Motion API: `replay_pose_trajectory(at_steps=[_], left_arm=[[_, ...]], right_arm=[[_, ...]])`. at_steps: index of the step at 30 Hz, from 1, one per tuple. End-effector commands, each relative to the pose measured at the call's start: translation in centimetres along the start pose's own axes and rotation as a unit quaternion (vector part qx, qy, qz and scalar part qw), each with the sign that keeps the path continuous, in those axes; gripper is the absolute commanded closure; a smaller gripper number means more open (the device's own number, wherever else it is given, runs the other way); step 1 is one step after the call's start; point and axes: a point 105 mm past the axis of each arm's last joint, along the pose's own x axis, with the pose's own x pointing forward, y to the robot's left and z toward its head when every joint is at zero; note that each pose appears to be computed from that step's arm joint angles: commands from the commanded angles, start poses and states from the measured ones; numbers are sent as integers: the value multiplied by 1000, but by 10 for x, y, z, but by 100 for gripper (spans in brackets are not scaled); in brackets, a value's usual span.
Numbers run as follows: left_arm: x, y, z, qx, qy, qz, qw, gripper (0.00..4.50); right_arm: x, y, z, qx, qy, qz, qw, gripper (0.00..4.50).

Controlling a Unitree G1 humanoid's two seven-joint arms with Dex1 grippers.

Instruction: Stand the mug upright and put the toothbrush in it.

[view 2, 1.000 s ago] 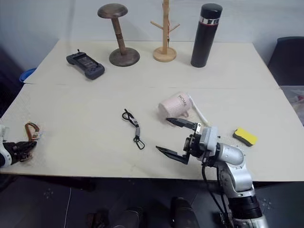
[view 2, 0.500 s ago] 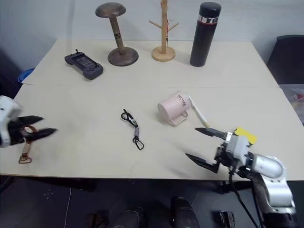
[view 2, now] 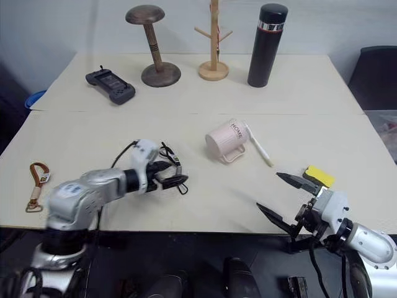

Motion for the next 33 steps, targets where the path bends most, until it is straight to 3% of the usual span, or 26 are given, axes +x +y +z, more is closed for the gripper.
replay_pose_trajectory(at_steps=[1, 2, 10, 13, 17, 19, 23, 26, 29, 33], left_arm=[[17, 5, -10, -3, 43, 42, 998, 2], [20, 5, -13, 10, 55, 45, 997, 2], [16, 27, -18, 49, 67, 70, 994, 226], [1, 47, -10, 27, 29, 86, 995, 316], [-48, 102, 1, 14, -51, 182, 982, 429], [-79, 129, 6, 27, -80, 250, 964, 436], [-166, 181, -12, -2, -67, 397, 916, 436], [-218, 200, -32, -17, -41, 468, 883, 436], [-241, 207, -52, -28, -25, 490, 871, 436], [-239, 202, -59, -6, -26, 448, 894, 308]], right_arm=[[4, 3, 8, -8, -13, -1, 1000, 0], [4, 2, 10, -7, -16, -3, 1000, 0], [10, -1, 11, -2, -27, -3, 1000, 0], [15, 0, 10, 3, -35, 4, 999, 0], [28, 0, 13, 9, -57, 22, 998, 0], [34, 0, 16, 11, -69, 29, 997, 0], [50, 5, 22, 20, -101, 52, 993, 0], [63, 11, 25, 28, -120, 70, 990, 0], [74, 15, 26, 36, -131, 85, 987, 0], [78, 15, 24, 40, -131, 93, 986, 0]])
